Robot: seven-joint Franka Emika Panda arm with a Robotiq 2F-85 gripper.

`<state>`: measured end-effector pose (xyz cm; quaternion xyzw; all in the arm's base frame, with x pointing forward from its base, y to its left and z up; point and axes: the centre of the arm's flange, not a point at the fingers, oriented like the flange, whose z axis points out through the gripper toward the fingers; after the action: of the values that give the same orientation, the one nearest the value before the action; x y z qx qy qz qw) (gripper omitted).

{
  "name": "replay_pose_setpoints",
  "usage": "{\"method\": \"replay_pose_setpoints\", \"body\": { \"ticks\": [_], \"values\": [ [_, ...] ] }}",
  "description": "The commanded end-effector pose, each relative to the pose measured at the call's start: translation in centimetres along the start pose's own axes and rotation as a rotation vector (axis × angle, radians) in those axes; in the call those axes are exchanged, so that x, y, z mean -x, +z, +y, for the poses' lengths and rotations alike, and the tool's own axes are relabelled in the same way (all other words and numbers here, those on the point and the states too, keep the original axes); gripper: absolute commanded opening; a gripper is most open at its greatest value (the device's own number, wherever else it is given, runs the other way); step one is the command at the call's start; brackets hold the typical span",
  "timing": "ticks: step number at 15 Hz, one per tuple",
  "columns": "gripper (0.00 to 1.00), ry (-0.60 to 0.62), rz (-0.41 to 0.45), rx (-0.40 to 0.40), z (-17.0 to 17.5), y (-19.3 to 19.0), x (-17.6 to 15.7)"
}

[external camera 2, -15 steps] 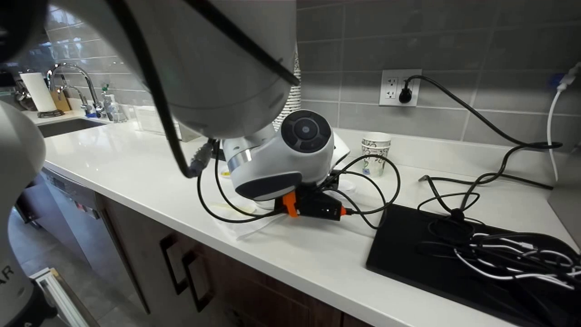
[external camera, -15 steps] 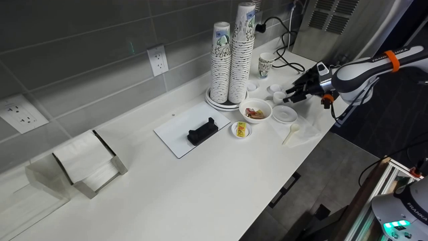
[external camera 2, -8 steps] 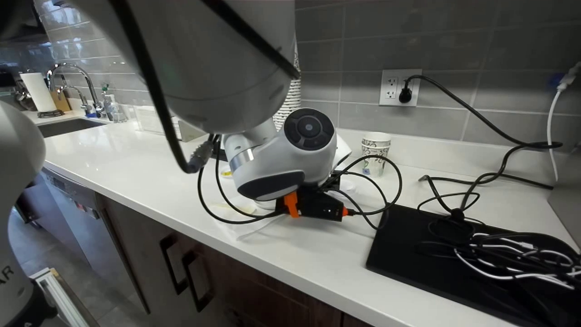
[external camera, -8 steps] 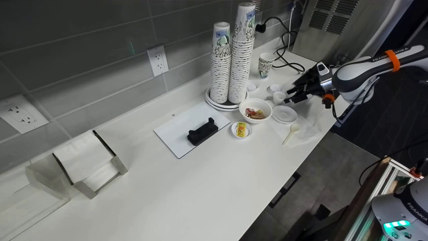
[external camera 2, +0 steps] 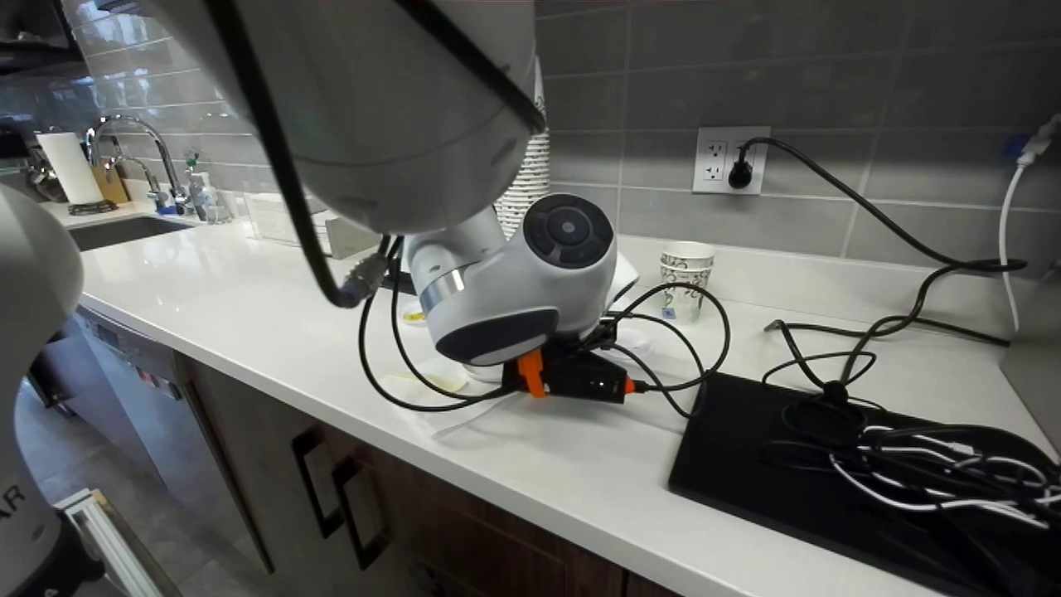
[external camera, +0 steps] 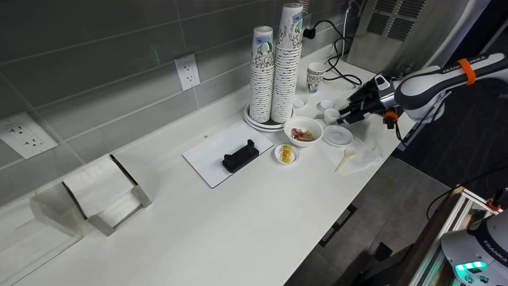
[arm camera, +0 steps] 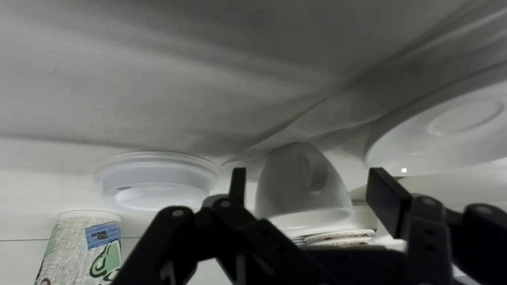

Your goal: Put the teacup upside down on the plate

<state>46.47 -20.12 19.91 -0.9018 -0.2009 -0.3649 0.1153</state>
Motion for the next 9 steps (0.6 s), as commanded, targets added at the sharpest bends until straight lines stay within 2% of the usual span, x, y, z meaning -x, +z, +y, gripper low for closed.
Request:
{"method": "replay_pose_setpoints", "body": {
  "ticks": [1,5,8,9],
  "values": [
    [0.65,-0.017,-0.031,0.004,0.41,0.24,-0.28],
    [0.39,-0.028,-0.036,0.009,0.49,0.14,-0.11],
    [0.07,-0.037,-0.037,0.013,0.51,0.01,-0.12],
    [0.02,-0.039,-0.039,0.015,0.54,-0.07,-0.12]
  ]
}}
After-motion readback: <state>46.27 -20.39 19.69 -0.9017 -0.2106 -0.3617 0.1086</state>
